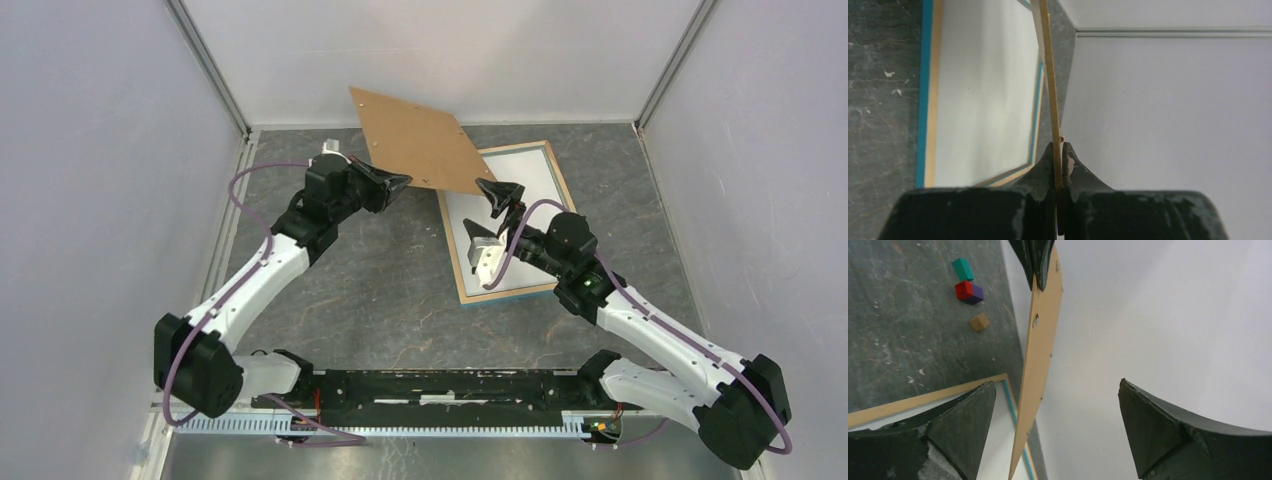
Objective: Put the photo into the frame
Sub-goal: Turn over the photo frame item on the photo frame.
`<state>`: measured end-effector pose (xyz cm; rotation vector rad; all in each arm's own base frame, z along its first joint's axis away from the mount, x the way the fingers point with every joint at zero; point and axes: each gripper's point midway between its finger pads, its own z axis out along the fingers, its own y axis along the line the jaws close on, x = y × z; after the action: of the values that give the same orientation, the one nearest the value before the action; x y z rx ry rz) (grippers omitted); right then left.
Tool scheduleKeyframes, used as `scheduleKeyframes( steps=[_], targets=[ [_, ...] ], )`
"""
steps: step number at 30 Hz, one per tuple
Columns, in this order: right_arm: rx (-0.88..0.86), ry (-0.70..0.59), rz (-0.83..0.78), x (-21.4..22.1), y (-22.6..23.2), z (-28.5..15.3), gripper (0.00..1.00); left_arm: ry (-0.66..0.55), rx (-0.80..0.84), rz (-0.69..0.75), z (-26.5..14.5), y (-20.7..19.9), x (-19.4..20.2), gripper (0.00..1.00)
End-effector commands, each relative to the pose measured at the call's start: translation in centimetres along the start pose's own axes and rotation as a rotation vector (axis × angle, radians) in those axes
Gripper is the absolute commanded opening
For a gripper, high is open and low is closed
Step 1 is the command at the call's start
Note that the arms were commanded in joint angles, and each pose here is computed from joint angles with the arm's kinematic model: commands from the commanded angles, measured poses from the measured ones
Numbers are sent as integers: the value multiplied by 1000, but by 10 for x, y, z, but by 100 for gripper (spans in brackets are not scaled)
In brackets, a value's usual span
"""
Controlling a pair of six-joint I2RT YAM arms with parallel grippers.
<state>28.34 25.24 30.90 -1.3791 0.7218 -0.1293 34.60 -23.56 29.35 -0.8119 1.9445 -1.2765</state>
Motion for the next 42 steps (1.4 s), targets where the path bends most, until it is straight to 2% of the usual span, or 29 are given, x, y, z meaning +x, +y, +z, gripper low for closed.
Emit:
scheduleKeyframes(
  steps=[1,4,6,8,12,14,19,22,25,29,34,36,39,42],
  targets=[
    [76,-34,148,-10,-8,-7,98,-34,273,184,12,-44,-4,2],
    [180,42,409,4,-5,-25,98,-24,259,198,21,-21,2,2],
    [285,140,693,21,1,-40,98,-26,235,199,21,-4,4,2],
    [262,210,927,26,29,-48,98,-27,213,207,17,13,8,2],
    [196,367,1109,44,90,-66,98,2,196,212,12,42,19,2],
    [257,451,1225,56,105,-76,98,30,200,217,8,52,27,2],
    [257,564,1390,67,131,-75,98,64,177,172,-3,77,38,2],
    [259,664,1550,85,143,-75,98,63,163,158,-9,85,40,2],
    [199,603,1793,92,150,-68,98,63,142,132,-12,94,42,2],
    [183,471,1914,92,149,-58,98,85,116,99,-11,104,46,2],
    [262,297,2115,102,149,-64,97,127,97,16,-8,116,54,2],
    [263,265,2152,107,151,-66,89,142,106,-10,-8,120,58,2],
    [230,292,2147,116,158,-63,89,149,111,-31,-6,122,60,2],
    [240,245,2171,118,156,-59,85,172,108,-41,-4,126,64,2]
  ],
)
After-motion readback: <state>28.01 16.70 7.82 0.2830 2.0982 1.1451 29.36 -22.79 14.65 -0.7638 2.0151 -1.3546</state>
